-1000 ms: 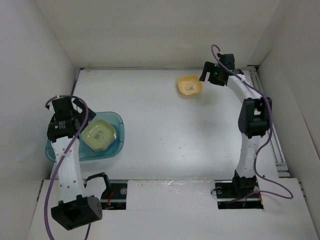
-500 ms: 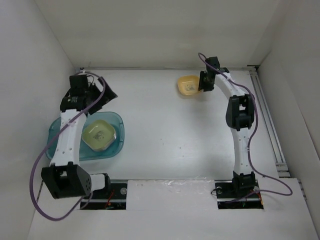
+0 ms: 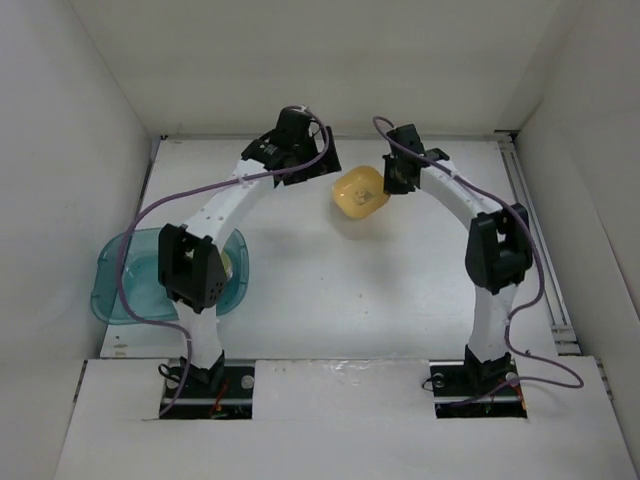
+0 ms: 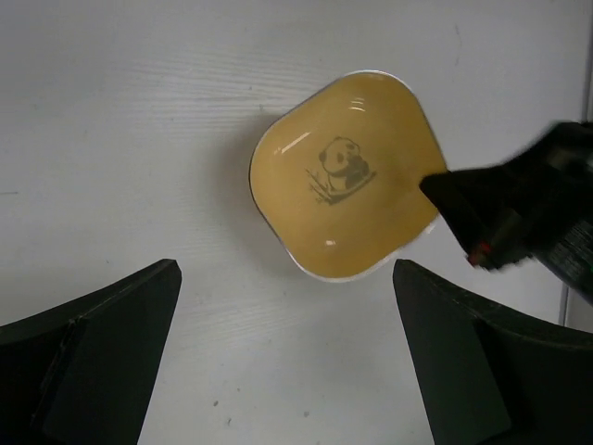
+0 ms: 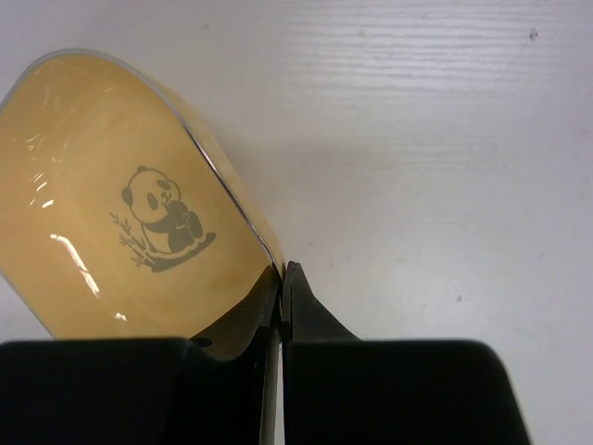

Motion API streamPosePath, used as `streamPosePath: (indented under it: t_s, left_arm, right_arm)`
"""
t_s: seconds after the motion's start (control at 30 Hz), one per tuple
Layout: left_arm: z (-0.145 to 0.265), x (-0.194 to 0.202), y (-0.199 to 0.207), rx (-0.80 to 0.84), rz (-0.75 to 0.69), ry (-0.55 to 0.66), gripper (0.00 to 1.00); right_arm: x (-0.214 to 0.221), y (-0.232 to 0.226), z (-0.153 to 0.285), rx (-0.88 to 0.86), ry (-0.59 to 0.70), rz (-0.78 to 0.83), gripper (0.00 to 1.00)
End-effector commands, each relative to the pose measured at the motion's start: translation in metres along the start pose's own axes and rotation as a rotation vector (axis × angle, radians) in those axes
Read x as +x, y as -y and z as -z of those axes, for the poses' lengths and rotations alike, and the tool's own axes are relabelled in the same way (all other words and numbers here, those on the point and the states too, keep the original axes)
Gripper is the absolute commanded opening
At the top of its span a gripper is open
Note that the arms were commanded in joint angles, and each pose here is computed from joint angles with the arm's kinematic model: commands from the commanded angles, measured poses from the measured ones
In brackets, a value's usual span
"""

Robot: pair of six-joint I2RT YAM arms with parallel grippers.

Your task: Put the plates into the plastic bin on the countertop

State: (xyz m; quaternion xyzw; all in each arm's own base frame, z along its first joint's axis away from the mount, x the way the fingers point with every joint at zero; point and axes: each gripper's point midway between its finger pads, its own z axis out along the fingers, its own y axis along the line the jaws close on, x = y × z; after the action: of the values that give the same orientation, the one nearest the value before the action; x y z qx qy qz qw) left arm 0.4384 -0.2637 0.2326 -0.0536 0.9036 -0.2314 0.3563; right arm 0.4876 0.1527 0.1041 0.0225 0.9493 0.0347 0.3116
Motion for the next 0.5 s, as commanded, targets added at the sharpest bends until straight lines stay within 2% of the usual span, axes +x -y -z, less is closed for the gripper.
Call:
streamPosePath:
  t_s: [0.0,0.17,0.27,0.4,0.47]
  left_arm:
    - [-0.019,0.015,-0.006,-0.031,0.04,-0.038,1.0]
    - [-0.038,0.041,0.011,0.014,0.088,-0.071,1.0]
    - [-0.043,0.053,0.012,0.027,0.127,-0.08,0.94]
    - [-0.046,0.055,0.013,0.038,0.147,-0.081,0.71]
    - [-0.047,0.054,0.012,0.031,0.147,-0.075,0.45]
  right_arm:
    - [-0.046,-0.012,0.062,-0.017,0.231,-0.066,0.0]
    - [-0.042,-0.02,0.094,-0.028,0.294,-0.12,0.0]
    - [-0.04,-0.026,0.109,-0.019,0.327,-0.153,0.0]
    - [-0.035,-0.042,0.116,-0.061,0.342,-0.177,0.0]
    - [-0.03,-0.053,0.125,-0.086,0.345,-0.171,0.0]
